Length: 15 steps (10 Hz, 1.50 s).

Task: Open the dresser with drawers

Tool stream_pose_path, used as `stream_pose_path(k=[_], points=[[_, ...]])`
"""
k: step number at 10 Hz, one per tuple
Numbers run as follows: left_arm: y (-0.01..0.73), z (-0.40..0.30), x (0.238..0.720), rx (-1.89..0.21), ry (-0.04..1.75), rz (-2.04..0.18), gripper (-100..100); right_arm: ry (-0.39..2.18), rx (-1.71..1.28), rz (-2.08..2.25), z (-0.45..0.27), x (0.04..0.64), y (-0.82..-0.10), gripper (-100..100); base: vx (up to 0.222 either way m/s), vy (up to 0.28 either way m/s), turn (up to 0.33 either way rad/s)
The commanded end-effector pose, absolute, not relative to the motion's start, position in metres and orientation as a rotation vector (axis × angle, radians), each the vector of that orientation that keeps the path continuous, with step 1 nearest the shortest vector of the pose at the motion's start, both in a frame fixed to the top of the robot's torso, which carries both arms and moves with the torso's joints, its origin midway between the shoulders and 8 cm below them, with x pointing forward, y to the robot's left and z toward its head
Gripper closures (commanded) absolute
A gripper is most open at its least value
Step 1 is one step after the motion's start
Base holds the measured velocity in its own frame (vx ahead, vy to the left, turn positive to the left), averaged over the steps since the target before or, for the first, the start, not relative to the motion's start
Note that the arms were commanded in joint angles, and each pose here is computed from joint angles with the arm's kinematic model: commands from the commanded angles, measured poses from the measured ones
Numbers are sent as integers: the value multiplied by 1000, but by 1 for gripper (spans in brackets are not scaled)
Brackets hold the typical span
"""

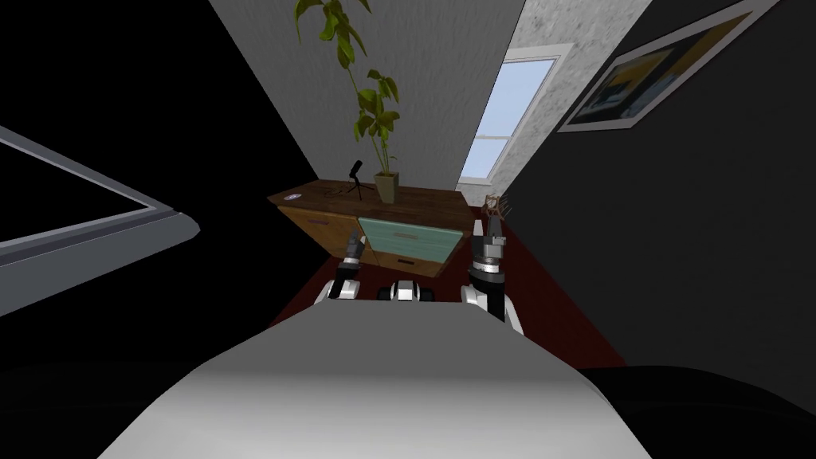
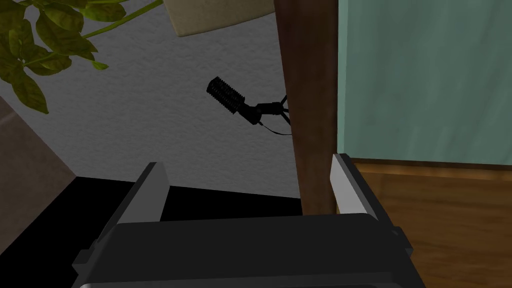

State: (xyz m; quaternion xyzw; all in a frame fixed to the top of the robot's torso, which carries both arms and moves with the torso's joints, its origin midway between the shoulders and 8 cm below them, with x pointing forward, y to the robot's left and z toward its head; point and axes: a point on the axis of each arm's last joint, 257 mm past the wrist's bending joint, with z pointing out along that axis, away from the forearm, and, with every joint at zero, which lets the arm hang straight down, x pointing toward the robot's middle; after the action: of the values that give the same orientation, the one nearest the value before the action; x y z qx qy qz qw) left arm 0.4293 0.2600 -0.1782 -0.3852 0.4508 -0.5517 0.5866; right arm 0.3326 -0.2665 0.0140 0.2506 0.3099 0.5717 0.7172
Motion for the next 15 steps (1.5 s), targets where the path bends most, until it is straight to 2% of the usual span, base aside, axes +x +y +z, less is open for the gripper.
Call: stream_pose_path(k=[1,10,15], points=[[255,-199,435,-922,1086,-1280,-100,686,555,1265,14,333,-266,0,29,-29,-41],[229,-283,443,-1016,1236,-1251,-100,686,555,1265,14,333,-266,0,36,-34,-56],[193,-317,444,-1112,1255,-1283,-100,686,555,1265,14,333,-266,0,33,-28,-47]])
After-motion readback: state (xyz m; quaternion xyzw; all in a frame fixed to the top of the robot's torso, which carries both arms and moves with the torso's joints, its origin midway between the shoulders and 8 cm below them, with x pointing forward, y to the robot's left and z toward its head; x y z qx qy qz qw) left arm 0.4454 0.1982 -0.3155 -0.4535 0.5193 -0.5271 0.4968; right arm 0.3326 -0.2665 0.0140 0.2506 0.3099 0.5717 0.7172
